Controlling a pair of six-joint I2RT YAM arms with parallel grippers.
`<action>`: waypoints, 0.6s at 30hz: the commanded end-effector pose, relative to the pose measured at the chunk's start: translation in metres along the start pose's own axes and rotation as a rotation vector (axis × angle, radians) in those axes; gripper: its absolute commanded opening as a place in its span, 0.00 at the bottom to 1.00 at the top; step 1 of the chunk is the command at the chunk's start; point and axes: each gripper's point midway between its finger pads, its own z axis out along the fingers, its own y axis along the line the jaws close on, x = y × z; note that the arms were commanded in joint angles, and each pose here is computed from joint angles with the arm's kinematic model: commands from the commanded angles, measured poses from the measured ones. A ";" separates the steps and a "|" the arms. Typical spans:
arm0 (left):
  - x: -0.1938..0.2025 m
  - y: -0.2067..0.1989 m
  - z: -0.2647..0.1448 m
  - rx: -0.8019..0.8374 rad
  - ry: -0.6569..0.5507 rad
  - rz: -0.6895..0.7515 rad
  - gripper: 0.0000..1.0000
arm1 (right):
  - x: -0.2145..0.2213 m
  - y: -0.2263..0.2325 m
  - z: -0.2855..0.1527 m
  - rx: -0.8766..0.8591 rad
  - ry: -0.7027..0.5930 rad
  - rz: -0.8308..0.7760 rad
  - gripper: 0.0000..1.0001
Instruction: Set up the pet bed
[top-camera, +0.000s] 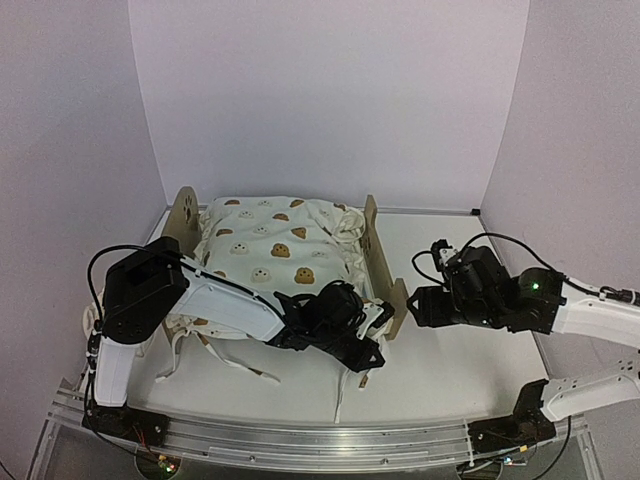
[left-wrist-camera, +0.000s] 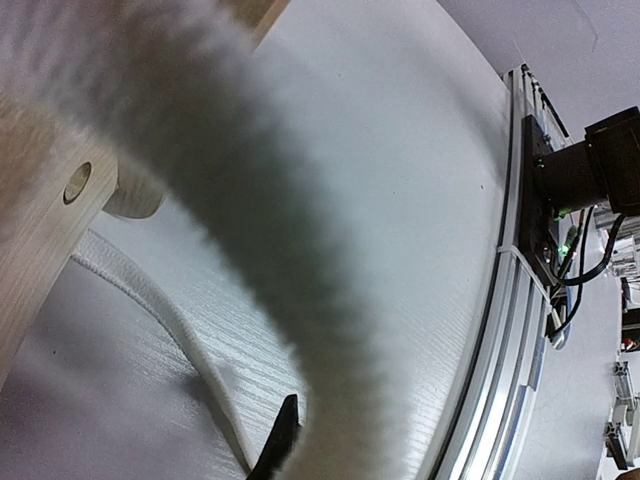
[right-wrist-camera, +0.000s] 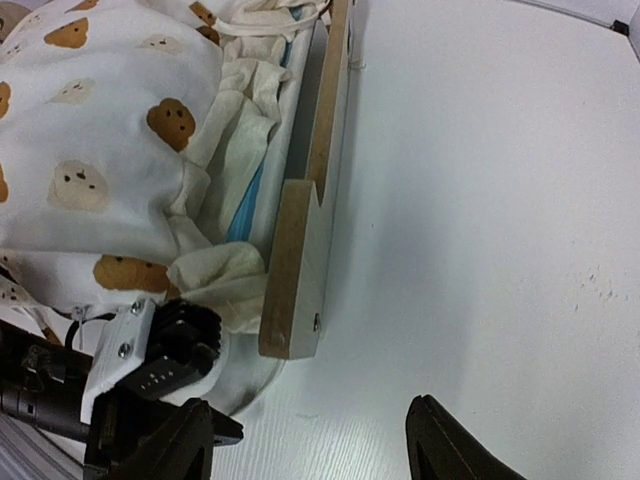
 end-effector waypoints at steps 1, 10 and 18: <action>-0.001 0.007 -0.005 -0.027 -0.002 -0.021 0.05 | 0.031 0.003 -0.006 -0.072 0.114 0.033 0.68; -0.001 0.006 -0.018 -0.054 -0.001 -0.041 0.32 | 0.067 0.016 0.007 -0.129 0.268 0.116 0.66; -0.004 0.004 -0.049 -0.123 -0.011 -0.046 0.40 | 0.085 0.011 0.025 -0.069 0.308 0.225 0.63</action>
